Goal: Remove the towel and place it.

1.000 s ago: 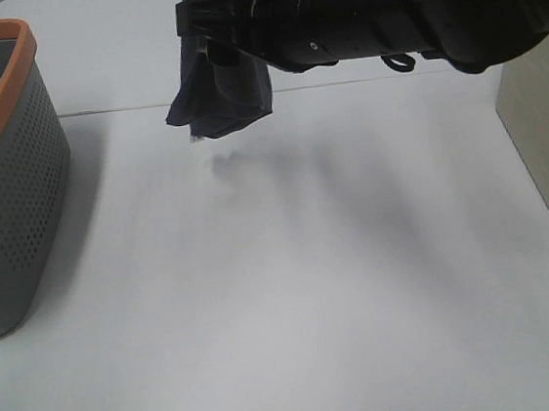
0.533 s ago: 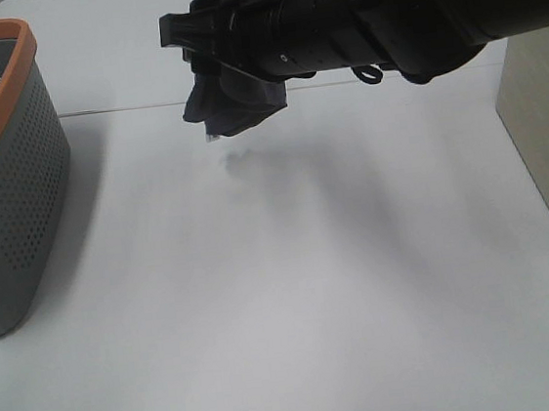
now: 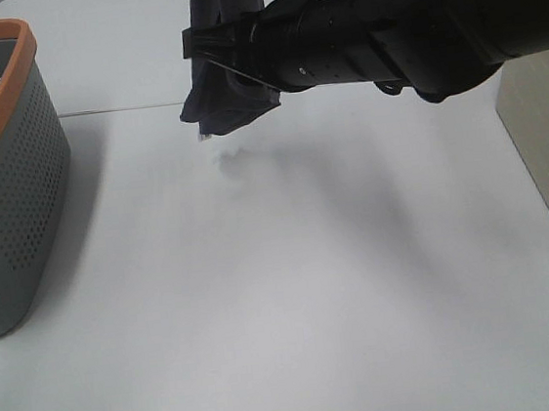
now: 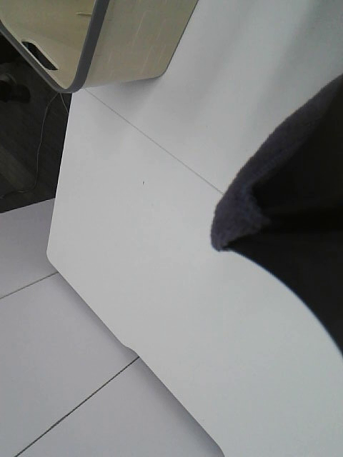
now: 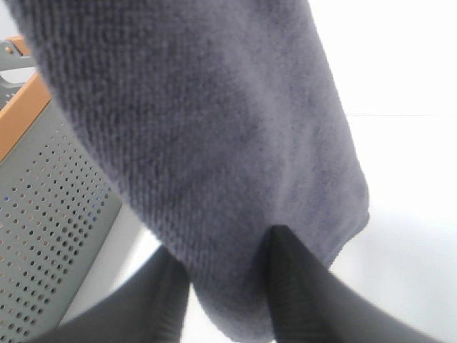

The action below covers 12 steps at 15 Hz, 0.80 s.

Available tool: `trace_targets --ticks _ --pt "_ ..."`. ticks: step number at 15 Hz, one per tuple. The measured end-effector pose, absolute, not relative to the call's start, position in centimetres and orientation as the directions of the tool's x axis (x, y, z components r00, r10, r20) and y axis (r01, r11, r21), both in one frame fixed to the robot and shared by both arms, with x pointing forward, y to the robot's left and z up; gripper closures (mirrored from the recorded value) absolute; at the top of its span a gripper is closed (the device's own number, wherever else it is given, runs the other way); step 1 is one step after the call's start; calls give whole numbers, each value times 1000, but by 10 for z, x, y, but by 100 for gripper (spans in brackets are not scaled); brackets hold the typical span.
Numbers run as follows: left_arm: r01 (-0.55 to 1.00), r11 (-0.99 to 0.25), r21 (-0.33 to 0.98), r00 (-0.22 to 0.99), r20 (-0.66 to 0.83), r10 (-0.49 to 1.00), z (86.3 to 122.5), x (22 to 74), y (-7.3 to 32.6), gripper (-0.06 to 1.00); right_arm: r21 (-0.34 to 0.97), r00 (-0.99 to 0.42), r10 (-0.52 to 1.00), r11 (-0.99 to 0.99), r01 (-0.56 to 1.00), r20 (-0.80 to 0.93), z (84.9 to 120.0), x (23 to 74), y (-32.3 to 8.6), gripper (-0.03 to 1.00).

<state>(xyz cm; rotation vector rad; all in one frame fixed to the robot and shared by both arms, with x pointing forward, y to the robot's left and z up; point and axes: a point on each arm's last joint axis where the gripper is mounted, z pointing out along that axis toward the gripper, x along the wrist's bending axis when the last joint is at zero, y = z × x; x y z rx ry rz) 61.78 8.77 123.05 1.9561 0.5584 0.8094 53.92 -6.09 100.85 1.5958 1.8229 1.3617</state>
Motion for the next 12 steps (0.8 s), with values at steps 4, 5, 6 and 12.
trace_targets --ticks 4,5,6,12 --pt "55 -494 867 673 334 660 1230 619 89 94 865 -389 895 8 503 218 1023 531 -66 97" --pt "58 -504 862 674 339 657 1229 618 89 94 863 -422 884 44 504 202 1025 528 -70 97" --pt "63 -516 854 674 345 653 1228 619 90 94 851 -462 863 76 520 206 1027 527 -76 97" --pt "137 -567 812 712 318 626 1201 630 84 94 581 -490 729 156 799 478 1024 541 -153 97"
